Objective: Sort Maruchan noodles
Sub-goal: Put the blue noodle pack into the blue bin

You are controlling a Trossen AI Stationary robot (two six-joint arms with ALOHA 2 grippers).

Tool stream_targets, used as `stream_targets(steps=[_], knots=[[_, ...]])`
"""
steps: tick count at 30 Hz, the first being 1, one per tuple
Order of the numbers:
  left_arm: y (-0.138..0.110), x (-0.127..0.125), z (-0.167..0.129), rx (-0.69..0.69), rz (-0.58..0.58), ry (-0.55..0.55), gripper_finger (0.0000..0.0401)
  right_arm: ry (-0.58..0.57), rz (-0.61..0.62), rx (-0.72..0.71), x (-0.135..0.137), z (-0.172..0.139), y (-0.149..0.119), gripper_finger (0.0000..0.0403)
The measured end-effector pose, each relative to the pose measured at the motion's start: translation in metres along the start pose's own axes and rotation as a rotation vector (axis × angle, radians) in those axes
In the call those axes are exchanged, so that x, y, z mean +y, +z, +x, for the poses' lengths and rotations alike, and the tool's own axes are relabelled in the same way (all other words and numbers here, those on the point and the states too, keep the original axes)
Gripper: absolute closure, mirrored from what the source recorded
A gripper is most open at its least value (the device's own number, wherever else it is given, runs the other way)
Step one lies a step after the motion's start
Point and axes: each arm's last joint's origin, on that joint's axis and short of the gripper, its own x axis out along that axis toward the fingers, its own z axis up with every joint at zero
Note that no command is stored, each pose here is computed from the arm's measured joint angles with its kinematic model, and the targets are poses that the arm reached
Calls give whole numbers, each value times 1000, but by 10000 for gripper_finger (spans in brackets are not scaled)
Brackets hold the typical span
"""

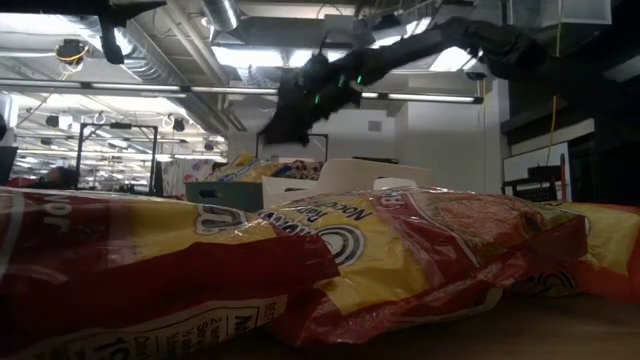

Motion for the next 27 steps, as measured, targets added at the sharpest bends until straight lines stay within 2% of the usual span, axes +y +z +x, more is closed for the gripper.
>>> stream_targets(steps=[5,9,14,23,27], knots=[[0,0,0,2,49,2,348,220,-50,-81,31,-34,32,251],[0,0,0,2,52,2,348,295,-19,-1,42,-22,20,284],[0,0,0,3,52,0,348,205,-85,59,50,4,4,313],[0,0,0,6,43,-3,348,5,-64,168,24,35,-32,338],[0,0,0,8,43,-6,348,-80,-80,170,19,41,-35,340]])
